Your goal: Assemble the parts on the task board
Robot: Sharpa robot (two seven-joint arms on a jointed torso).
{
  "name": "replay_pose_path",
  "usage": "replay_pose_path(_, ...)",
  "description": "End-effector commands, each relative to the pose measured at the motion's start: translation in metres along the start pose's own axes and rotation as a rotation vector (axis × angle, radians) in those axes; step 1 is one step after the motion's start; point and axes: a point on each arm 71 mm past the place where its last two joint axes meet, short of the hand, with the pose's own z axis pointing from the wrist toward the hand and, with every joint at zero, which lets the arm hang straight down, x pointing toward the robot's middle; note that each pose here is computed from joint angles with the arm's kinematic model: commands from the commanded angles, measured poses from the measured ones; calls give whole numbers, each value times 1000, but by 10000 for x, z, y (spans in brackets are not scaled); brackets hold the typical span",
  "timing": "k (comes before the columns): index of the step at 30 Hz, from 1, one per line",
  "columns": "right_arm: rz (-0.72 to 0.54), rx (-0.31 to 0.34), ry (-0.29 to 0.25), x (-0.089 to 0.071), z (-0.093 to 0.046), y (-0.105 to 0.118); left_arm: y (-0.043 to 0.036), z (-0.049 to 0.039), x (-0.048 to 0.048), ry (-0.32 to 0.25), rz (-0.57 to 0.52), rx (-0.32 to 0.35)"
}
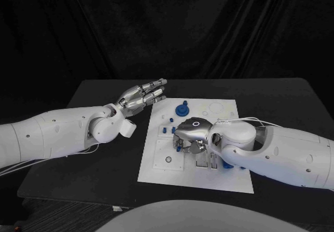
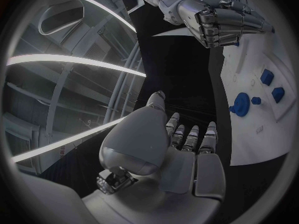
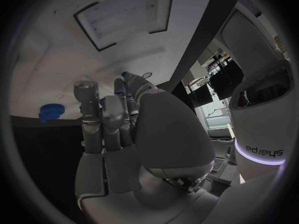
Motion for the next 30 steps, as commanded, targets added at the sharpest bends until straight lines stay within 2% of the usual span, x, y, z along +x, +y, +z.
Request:
replay_pose_path(1,0,19,12,19,6,-2,4,4,17,12,-13,8)
replay_pose_path(30,11,18,40,104,54,23,39,-1,18,19,-21,-6)
